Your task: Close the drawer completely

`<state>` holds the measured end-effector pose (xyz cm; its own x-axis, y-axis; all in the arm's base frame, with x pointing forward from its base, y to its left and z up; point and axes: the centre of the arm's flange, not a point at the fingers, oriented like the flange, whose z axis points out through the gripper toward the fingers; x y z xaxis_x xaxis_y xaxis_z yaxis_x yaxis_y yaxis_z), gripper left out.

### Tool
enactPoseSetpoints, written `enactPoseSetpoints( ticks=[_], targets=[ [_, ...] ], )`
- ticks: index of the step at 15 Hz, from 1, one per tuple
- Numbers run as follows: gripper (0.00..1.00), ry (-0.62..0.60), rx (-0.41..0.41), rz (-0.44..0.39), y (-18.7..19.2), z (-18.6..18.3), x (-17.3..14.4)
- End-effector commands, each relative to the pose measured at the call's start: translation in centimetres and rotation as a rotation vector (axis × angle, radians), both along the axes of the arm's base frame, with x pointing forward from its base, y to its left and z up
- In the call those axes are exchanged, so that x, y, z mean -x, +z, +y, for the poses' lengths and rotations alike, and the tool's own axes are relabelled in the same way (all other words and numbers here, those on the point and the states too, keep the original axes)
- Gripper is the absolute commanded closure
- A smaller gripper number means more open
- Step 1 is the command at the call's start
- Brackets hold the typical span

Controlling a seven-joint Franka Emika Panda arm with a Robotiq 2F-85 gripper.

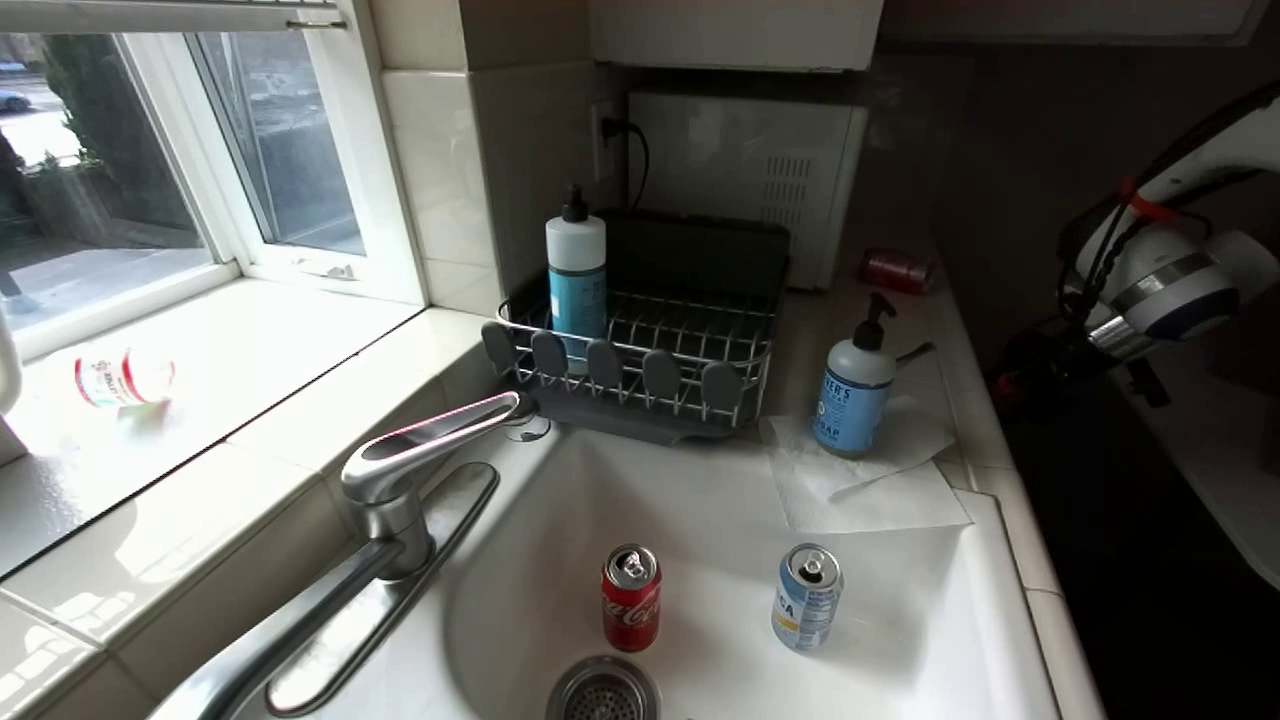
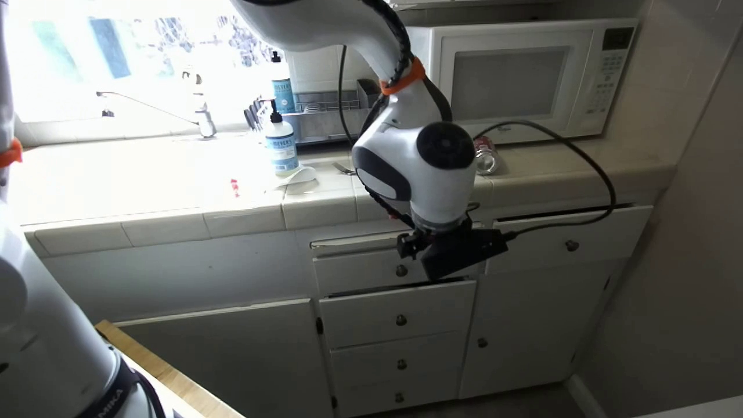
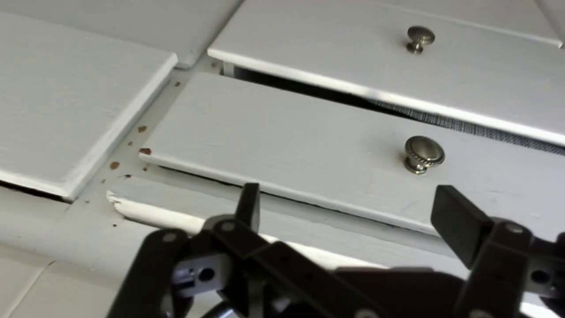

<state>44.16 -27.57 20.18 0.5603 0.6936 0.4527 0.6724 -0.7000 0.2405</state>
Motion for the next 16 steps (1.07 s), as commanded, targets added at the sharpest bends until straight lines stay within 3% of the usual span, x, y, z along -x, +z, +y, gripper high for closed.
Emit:
enactPoseSetpoints(
  ticks=[1,6,10,13,14,16],
  targets=[
    [0.0,-0.048,0.113,0.138,7.9,2.0,3.5],
    [0.0,-0.154,0.082,0.307,11.1,1.9,7.1],
    [0.0,-0.266,-0.051,0.367,11.9,-0.9,8.9],
    [0.0,-0.3,-0.158,0.395,15.2,-2.4,9.6],
    [0.0,-0.287,-0.068,0.415,9.6,-3.6,8.5],
    [0.0,-0.301,-0.109,0.393,12.7,-4.2,8.9]
  ],
)
